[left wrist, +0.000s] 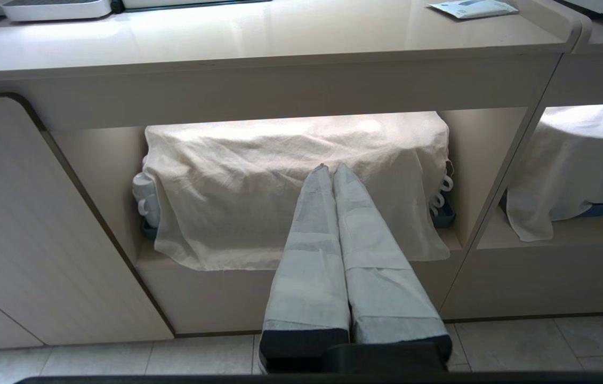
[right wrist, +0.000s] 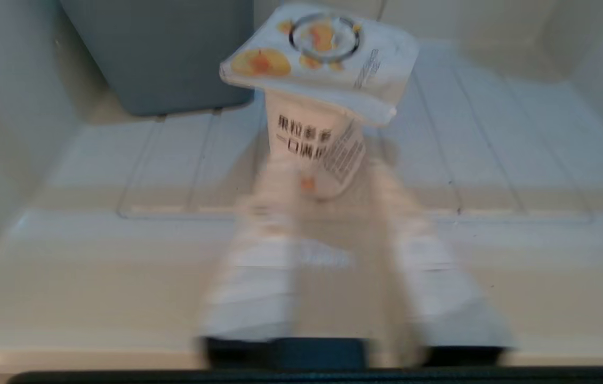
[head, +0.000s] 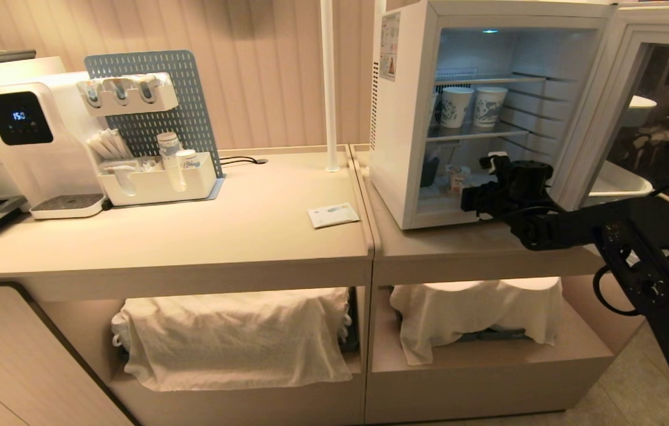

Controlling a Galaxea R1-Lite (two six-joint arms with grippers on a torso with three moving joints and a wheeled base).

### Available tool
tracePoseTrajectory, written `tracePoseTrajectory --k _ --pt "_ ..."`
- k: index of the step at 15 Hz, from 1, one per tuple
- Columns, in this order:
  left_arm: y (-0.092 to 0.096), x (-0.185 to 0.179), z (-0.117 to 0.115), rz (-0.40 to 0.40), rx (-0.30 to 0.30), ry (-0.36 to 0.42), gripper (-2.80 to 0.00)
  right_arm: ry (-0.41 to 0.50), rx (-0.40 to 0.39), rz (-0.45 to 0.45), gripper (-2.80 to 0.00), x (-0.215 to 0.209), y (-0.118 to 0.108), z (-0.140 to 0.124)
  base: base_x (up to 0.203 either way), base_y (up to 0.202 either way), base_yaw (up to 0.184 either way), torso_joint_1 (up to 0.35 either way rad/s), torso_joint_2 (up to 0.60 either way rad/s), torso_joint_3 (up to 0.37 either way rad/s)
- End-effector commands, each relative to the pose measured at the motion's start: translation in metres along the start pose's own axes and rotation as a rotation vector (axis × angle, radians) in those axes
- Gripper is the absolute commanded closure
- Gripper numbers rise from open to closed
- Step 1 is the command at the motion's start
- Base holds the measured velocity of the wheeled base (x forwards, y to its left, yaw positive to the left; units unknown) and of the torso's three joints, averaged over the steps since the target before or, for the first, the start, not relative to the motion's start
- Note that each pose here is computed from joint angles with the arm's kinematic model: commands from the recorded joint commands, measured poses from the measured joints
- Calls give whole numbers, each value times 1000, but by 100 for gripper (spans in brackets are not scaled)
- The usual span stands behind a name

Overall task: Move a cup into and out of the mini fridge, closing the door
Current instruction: Take the yoghurt out of the freezer

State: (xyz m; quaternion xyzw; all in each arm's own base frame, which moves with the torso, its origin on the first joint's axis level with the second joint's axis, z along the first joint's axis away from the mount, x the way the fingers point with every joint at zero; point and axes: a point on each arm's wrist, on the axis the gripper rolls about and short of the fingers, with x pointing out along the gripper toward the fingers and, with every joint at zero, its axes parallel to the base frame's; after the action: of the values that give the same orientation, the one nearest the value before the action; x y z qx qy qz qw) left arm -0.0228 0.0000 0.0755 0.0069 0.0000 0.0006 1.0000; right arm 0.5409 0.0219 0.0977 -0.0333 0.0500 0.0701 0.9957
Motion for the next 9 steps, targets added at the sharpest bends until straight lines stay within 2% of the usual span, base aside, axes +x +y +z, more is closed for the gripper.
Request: tracePoseTrajectory --k 1,6,9 --pt "0 0 0 0 0 0 0 -15 -3 2 -280 -3 0 8 0 0 0 0 0 0" --pt "0 0 0 0 0 0 0 20 5 7 -280 -9 2 16 0 0 0 0 0 0" --pt "0 0 0 0 0 0 0 85 11 12 -280 -26 4 24 0 0 0 0 0 0"
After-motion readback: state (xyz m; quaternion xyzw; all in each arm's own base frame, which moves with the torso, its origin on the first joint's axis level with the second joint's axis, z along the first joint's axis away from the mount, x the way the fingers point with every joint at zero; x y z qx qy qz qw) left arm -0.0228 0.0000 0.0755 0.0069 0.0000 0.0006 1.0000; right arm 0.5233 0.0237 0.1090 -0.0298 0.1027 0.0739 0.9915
